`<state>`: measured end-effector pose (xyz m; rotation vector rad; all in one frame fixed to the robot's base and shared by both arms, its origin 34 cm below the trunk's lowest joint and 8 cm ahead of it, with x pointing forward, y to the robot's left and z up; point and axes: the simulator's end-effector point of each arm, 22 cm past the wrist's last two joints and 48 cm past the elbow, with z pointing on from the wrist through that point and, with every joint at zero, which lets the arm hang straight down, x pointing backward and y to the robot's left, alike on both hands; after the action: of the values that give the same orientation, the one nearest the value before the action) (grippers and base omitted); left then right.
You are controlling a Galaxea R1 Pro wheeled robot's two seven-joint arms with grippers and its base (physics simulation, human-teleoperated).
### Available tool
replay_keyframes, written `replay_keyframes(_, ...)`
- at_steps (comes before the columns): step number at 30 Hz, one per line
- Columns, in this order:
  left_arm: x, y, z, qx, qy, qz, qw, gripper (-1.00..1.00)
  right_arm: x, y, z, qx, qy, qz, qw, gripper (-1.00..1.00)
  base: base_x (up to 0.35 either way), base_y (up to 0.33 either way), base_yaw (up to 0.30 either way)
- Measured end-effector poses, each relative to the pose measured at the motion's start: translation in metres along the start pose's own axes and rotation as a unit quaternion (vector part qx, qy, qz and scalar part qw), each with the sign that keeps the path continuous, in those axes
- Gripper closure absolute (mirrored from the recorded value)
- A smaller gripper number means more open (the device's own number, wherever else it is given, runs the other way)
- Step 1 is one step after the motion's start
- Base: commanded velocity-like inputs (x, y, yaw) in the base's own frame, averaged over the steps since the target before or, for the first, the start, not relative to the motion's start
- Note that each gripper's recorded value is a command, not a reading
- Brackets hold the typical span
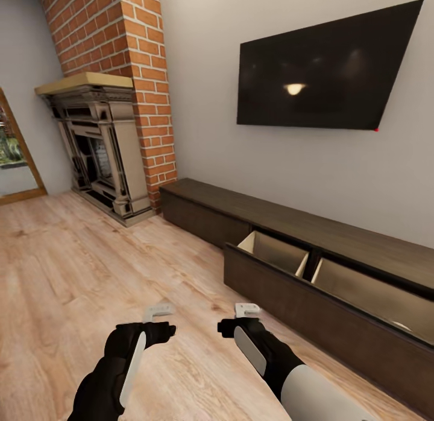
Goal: Place each of the two pumpkins and all three candles from the living room inside a cabinet in the living room (use any cabinet), then make sure every cabinet is closed, and position the cauldron so it is next to a table in the living room.
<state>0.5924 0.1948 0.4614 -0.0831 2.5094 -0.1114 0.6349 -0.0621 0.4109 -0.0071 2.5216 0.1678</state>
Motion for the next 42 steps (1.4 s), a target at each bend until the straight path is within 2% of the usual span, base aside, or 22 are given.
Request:
replay_keyframes(25,0.0000,-0.0005,0.0000,0.000,0.000,0.001,1.0000,-1.00,0.0001,0.0009,-0.0001,0.000,-0.001,-0.002,1.0000,-1.00,0.000,0.000,0.288)
replay_keyframes(35,0.0002,-0.0012,0.0003,0.001,0.000,0.001,1.0000,-1.00,-0.0067,0.0084,-0.0035,-0.004,-0.011,-0.006,0.9999,-1.00,0.072,-0.029,0.043)
replay_keyframes(42,0.0003,-0.0006,0.0003,0.000,0.000,0.001,1.0000,-1.00,-0.0062,0.0085,-0.0034,-0.004,-0.010,-0.007,0.9999,-1.00,0.048,-0.110,0.277)
